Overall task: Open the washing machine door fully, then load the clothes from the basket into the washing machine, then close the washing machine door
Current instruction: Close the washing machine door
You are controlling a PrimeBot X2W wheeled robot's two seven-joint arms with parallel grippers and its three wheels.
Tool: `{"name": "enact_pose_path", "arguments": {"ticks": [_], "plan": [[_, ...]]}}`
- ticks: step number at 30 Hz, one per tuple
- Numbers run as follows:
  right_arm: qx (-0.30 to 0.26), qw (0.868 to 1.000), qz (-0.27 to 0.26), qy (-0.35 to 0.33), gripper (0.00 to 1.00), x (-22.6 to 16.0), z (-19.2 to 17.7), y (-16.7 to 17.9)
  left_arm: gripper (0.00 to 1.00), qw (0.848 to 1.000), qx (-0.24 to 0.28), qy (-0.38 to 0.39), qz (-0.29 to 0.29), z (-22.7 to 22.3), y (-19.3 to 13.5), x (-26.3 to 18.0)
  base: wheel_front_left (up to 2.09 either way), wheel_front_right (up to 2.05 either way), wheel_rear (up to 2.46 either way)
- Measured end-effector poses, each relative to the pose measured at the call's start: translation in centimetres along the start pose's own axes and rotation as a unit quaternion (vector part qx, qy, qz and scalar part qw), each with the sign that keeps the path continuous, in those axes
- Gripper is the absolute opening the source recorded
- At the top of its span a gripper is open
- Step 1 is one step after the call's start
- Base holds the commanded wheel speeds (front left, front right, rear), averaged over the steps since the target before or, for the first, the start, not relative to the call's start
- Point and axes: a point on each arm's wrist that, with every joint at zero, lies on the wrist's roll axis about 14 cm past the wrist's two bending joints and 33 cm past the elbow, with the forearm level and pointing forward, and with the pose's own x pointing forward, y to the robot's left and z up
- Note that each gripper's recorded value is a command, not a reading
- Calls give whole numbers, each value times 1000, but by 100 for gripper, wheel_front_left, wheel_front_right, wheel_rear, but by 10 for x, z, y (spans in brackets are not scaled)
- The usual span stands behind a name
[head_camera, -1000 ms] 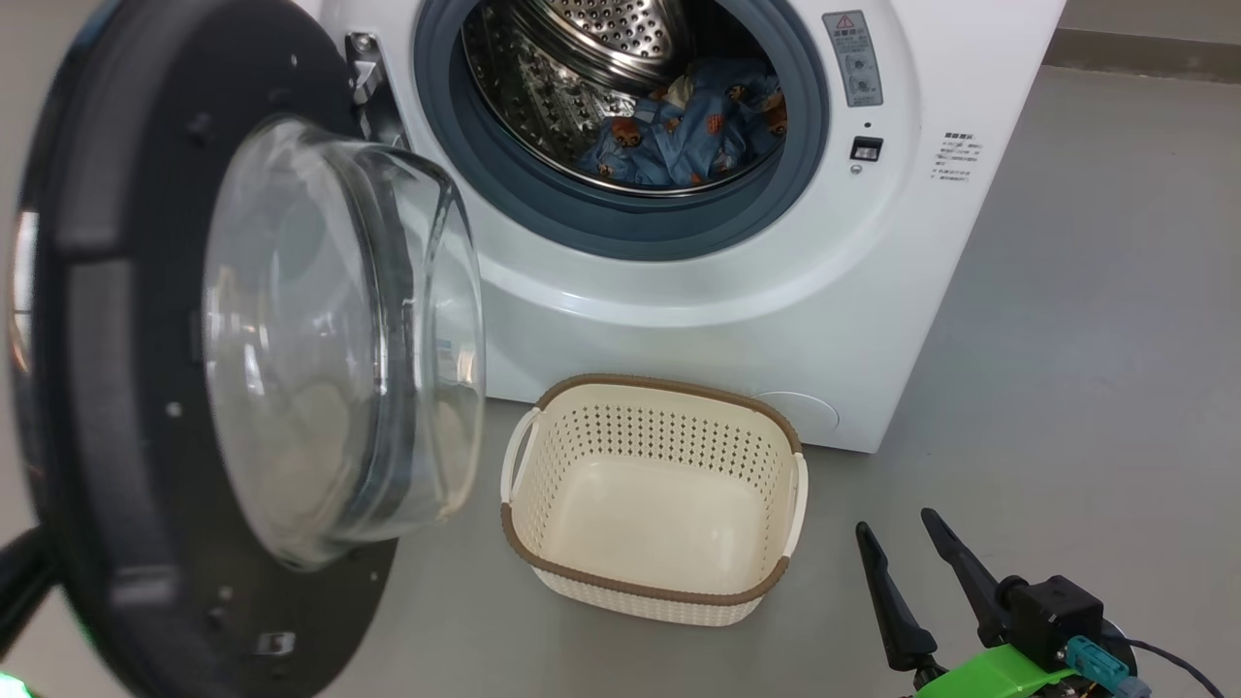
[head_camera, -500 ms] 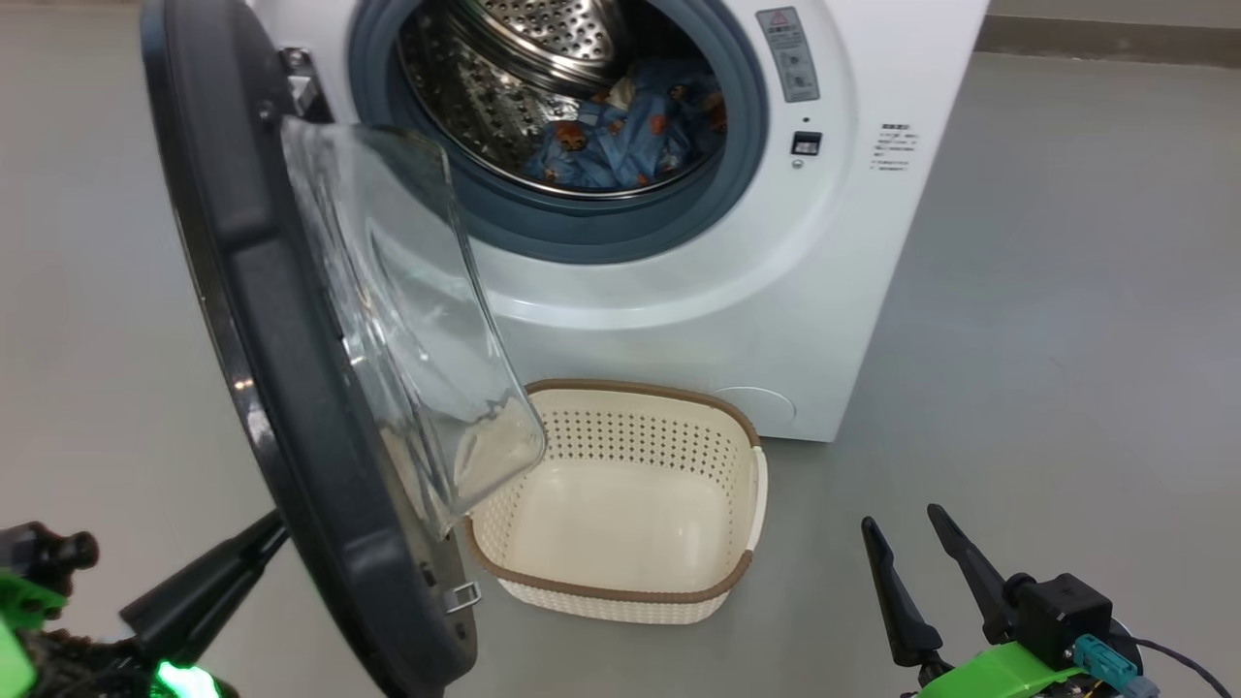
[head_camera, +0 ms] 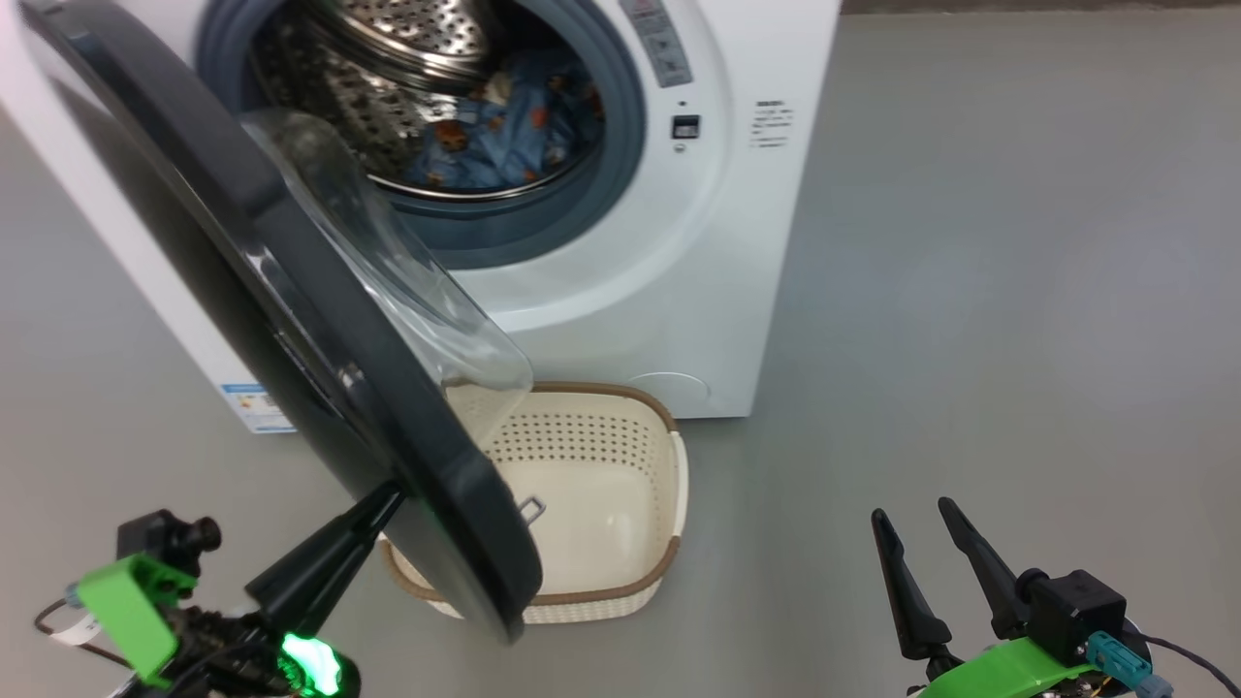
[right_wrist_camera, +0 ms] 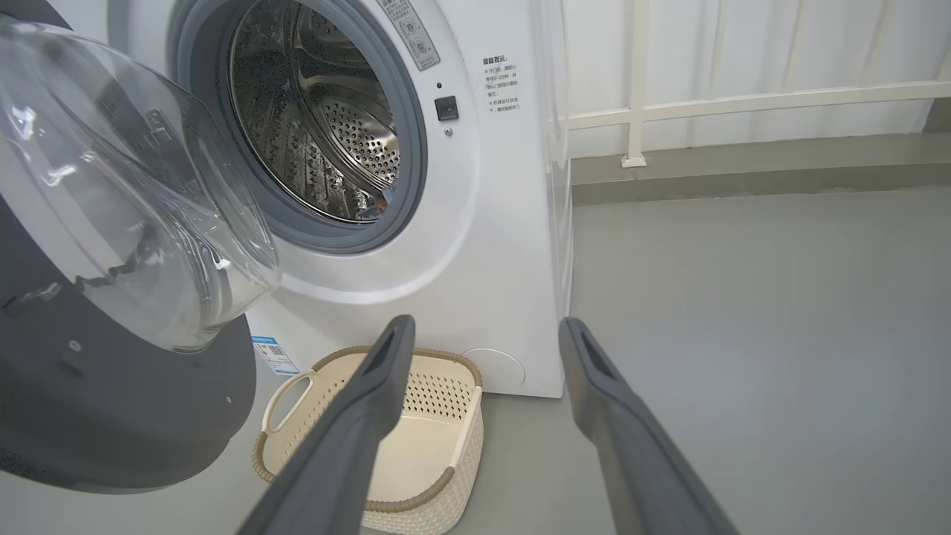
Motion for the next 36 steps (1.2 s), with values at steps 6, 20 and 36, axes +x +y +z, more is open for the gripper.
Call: {"name": "enact_pose_path", "arguments": {"ticks": [6,20,36], "plan": [[4,999,-35,-3,100,-12,2,-21,0,1000,-14,13,-11,-4,7,45,0,0,0],[3,995,-103,-1,100,-36,2,-61,0,1000,-24,12,-5,5,26,120,0,0,0],[0,993,-118,0,100,-37,3,-71,0,999,-16,-31,7,28,34,153,0,0,0]]}}
